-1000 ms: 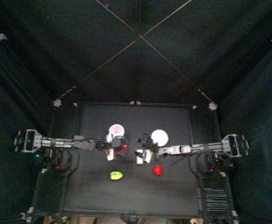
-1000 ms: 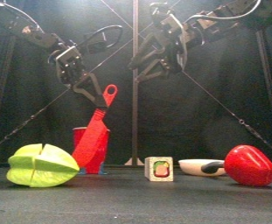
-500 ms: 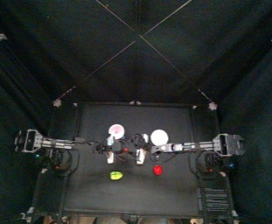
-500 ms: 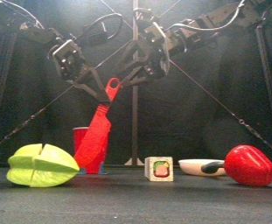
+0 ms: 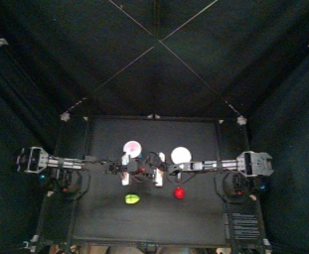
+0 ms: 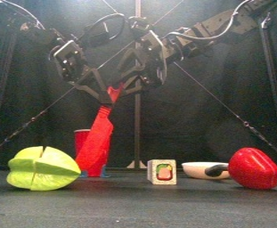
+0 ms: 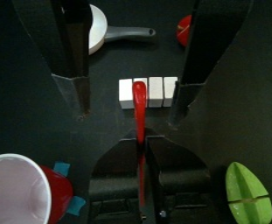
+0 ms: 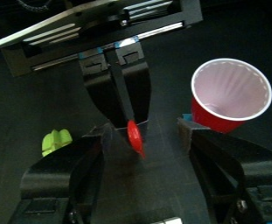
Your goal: Hand over knife
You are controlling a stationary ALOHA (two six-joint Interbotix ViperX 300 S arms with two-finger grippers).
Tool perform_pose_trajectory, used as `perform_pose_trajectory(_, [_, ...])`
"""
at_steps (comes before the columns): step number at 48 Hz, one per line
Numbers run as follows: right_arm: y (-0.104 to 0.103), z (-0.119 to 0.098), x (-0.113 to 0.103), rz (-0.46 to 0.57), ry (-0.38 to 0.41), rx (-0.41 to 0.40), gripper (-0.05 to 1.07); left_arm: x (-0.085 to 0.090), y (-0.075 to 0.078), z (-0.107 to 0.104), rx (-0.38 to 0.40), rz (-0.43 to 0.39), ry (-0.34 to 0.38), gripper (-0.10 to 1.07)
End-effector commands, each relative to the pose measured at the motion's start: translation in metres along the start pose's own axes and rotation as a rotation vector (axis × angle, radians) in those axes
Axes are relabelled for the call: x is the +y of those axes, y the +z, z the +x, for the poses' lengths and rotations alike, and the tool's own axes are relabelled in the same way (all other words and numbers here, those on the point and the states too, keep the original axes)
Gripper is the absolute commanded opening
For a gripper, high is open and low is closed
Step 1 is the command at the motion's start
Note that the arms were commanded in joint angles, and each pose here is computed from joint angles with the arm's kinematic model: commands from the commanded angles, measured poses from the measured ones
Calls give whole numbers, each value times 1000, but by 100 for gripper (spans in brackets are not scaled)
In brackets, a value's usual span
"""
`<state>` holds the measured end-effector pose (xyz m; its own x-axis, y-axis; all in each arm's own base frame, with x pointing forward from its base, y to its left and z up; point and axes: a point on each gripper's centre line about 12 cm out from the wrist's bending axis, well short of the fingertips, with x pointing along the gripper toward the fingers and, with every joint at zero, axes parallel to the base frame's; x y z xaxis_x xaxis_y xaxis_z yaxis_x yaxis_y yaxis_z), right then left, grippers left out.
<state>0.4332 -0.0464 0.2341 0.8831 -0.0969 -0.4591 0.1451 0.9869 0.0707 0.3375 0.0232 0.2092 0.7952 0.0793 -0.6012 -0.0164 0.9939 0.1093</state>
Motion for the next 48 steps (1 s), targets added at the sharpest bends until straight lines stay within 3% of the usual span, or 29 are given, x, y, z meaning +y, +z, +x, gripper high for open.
perform_pose_trajectory(1, [16, -6, -6, 26, -10, -42, 90, 1, 12, -2, -37, 1, 2, 32])
perform_pose_trajectory(10, [12, -2, -9, 46, 1, -28, 81, 2, 12, -1, -38, 1, 3, 32])
perform_pose_trajectory(28, [12, 2, -14, 62, 7, -25, 74, 1, 11, -1, -36, 4, 2, 32])
perform_pose_trajectory(48, [12, 1, -14, 62, 9, -24, 42, 2, 12, -2, -58, 4, 1, 33])
